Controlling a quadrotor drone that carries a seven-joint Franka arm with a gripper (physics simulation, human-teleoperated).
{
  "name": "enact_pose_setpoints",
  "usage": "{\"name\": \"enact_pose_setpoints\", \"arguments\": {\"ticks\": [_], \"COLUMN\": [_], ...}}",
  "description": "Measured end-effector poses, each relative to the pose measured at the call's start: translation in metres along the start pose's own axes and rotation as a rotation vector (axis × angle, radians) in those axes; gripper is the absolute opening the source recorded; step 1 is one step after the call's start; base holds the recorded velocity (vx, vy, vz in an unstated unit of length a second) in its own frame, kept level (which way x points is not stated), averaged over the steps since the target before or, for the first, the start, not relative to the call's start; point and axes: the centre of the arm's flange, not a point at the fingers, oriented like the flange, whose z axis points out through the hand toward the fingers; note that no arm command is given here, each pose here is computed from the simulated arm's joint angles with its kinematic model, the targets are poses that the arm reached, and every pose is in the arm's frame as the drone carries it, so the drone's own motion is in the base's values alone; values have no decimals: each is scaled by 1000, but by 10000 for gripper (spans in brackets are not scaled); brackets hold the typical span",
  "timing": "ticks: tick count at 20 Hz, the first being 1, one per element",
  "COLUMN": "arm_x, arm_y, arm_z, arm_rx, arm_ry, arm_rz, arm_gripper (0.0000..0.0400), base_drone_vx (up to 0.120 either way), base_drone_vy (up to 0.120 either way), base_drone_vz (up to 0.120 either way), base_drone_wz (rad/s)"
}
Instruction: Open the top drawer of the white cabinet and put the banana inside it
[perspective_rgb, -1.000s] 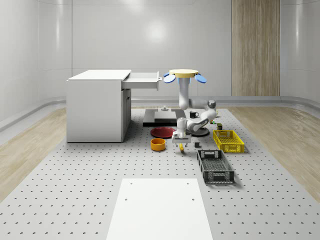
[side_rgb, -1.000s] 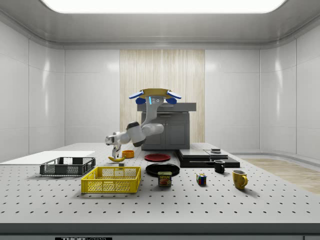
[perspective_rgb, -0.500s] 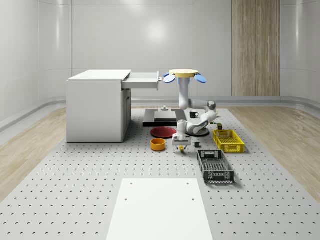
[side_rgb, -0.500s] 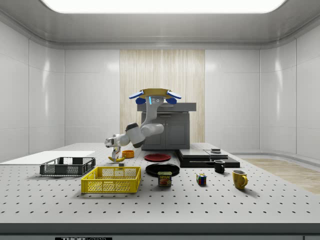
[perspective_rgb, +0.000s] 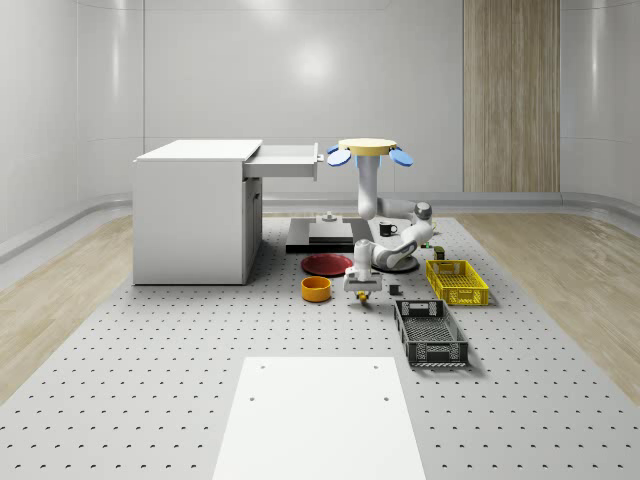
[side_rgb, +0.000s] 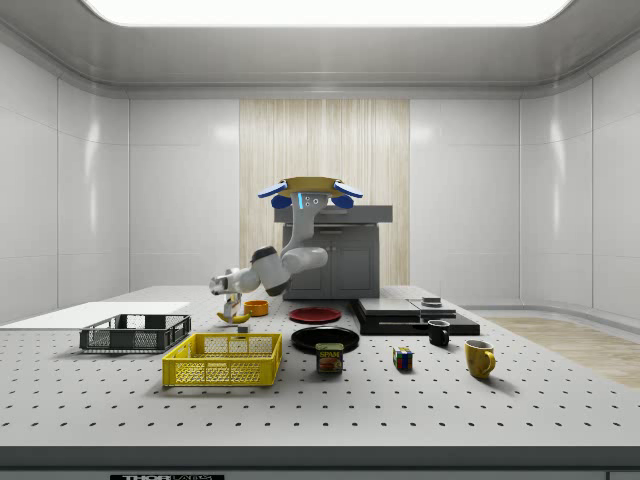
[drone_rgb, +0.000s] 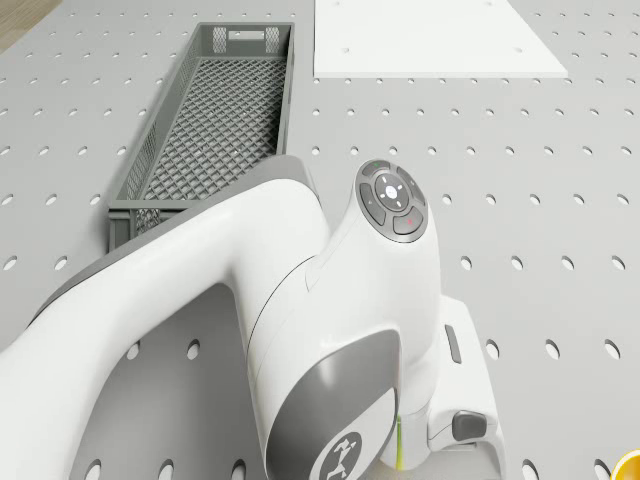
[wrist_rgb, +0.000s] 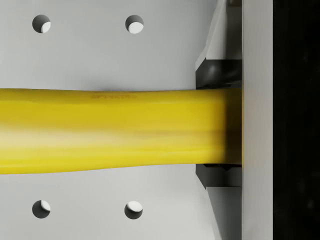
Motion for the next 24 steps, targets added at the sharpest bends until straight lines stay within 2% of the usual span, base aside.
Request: {"name": "enact_pose_setpoints", "arguments": {"ticks": [5, 10, 16, 24], "arm_x": [0, 0, 0, 0], "arm_y": [0, 0, 0, 0], "arm_z": [-20, -40, -50, -53], "arm_rx": [-2, -2, -3, -3], "arm_ry": [1, 1, 1, 1], "arm_rz": [29, 32, 32, 32], "arm_gripper": [193, 193, 193, 193], "base_drone_vx": [0, 0, 0, -110], "base_drone_vy": [0, 0, 0, 0], "base_drone_vz": [0, 120, 120, 120], "base_drone_wz": [0, 0, 0, 0]}}
